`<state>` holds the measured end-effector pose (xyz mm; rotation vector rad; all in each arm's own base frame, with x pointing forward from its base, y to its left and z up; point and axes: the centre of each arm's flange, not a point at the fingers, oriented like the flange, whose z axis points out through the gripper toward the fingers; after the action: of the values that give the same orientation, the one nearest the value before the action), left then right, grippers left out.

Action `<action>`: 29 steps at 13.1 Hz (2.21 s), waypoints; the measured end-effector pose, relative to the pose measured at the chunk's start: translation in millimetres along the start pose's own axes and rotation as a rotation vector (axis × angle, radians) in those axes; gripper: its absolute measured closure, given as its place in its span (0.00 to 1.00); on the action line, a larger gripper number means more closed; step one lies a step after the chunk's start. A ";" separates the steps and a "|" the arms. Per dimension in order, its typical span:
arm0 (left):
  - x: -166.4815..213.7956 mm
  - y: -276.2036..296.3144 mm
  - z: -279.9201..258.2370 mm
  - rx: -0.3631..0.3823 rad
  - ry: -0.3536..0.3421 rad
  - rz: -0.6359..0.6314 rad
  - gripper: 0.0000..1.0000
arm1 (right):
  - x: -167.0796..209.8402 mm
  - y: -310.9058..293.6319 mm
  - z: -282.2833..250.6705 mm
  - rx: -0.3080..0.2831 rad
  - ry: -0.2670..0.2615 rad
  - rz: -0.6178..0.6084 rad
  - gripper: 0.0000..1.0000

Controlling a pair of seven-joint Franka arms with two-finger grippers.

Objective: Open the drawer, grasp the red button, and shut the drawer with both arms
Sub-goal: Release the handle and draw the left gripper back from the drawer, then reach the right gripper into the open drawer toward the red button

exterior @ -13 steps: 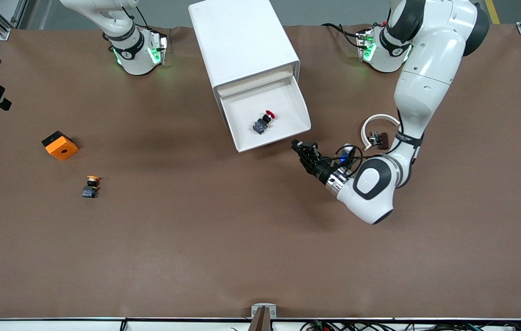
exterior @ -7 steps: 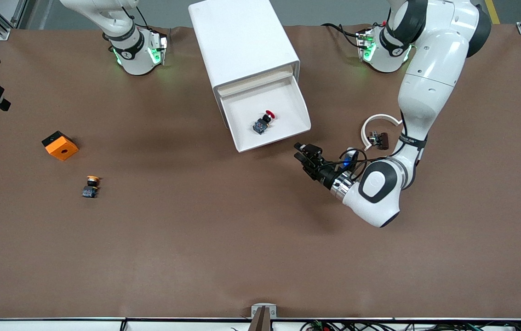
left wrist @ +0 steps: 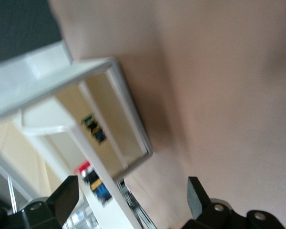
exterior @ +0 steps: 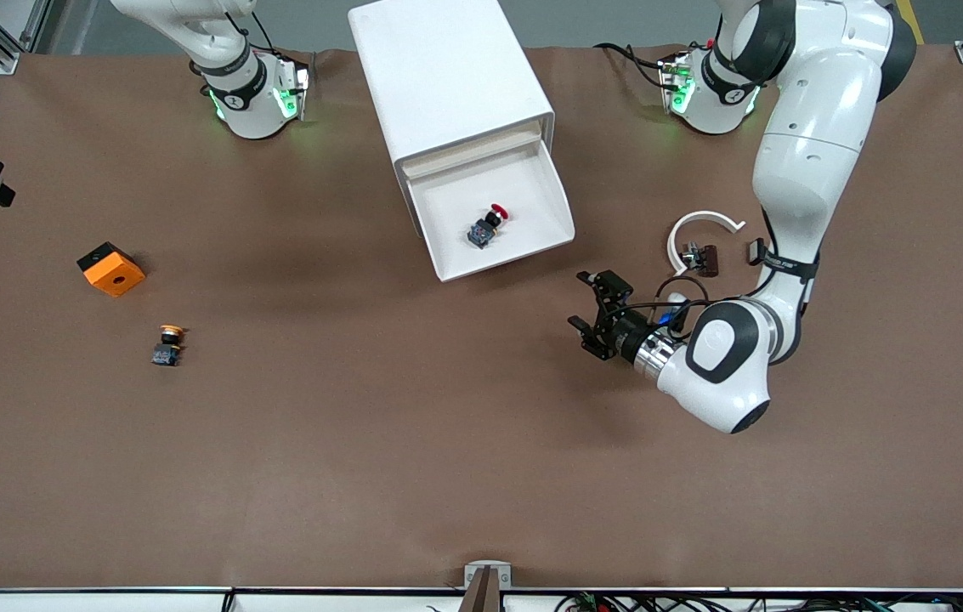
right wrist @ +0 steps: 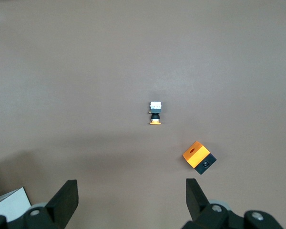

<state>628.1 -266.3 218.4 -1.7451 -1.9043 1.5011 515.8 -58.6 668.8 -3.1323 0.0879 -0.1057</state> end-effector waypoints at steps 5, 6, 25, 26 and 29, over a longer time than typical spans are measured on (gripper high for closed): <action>-17.1 -27.7 -36.4 -0.116 0.221 0.450 0.00 | -0.2 3.1 -0.2 0.000 0.000 0.005 0.00; -19.1 -28.1 -45.0 -0.156 0.250 0.517 0.00 | -0.3 5.8 -0.3 0.000 0.000 0.010 0.00; -2.0 -75.7 -110.1 -0.308 0.960 1.388 0.00 | 52.5 -171.4 127.6 -0.003 -0.235 0.374 0.00; -0.2 -85.8 -112.1 -0.264 0.997 1.396 0.00 | 39.4 -215.1 124.6 -0.016 -0.233 0.412 0.00; 0.5 -117.6 -128.3 -0.188 1.088 1.397 0.00 | -4.9 -326.1 118.1 -0.008 -0.221 0.509 0.00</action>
<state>637.4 -174.5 365.9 -3.1423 -0.1549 0.1050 537.1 267.8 553.2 -2.9878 0.8663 0.2420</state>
